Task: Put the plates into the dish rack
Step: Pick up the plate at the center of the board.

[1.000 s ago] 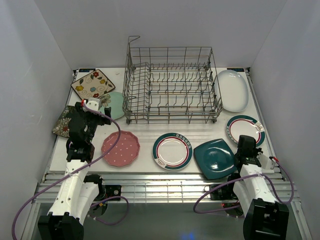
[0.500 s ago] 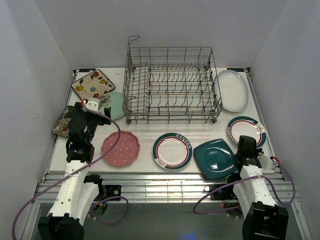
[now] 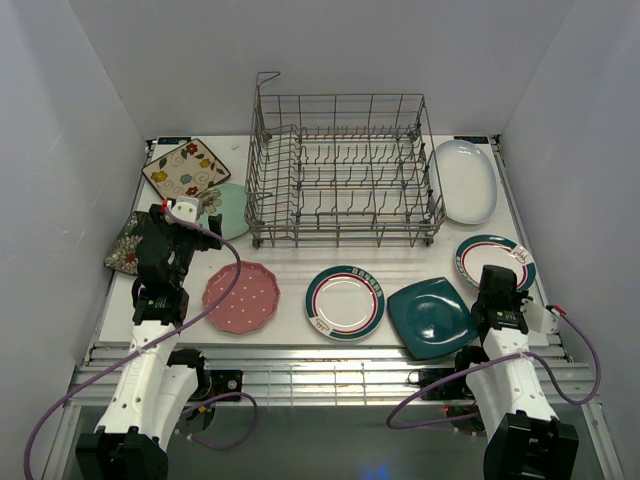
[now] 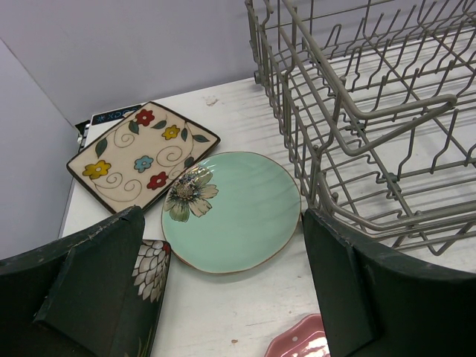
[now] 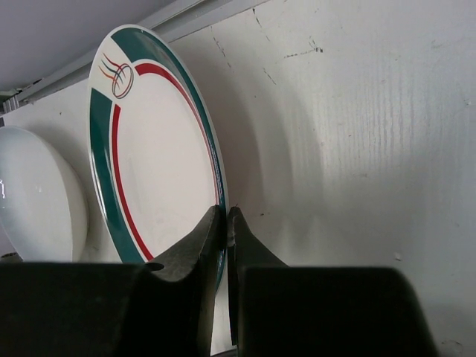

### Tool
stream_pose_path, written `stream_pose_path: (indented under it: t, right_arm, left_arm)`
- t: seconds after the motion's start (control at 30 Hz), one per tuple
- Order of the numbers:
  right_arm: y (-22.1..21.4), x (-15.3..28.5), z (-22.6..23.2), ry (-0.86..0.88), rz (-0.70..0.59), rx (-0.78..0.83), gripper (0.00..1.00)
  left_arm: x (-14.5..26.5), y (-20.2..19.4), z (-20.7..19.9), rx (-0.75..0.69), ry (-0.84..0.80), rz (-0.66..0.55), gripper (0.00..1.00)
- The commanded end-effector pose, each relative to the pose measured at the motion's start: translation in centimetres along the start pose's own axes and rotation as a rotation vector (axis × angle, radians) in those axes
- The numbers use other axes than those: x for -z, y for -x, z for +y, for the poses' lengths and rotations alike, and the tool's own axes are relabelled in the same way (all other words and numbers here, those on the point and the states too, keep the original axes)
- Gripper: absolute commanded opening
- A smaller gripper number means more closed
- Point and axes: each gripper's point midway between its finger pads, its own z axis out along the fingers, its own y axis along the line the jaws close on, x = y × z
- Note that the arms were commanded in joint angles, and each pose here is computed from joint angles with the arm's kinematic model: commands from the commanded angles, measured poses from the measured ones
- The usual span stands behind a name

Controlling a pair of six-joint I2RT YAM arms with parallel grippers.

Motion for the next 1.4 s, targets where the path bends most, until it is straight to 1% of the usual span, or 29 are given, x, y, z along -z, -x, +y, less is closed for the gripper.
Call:
stream_pose_path:
  t: [0.0,0.37,0.83,1.37]
  right_arm:
    - [2.0,0.5,1.3,0.011,-0.069,0.035,0.08]
    - [3.3,2.1,4.3,0.077,-0.077,0.081,0.08]
    - [5.1,3.7,7.3,0.127,-0.105,0.189,0.08]
    - [6.7,5.8,9.9,0.179,-0.112,0.257,0.08]
  left_arm:
    - [0.2,0.9,0.0,-0.002,-0.005,-0.025,0.98]
    - [0.3,1.0,-0.1,-0.001,-0.01,-0.027,0.98]
    - [0.1,1.0,-0.3,0.002,-0.019,-0.021,0.98]
    - [-0.1,0.9,-0.3,0.008,-0.023,-0.009,0.98]
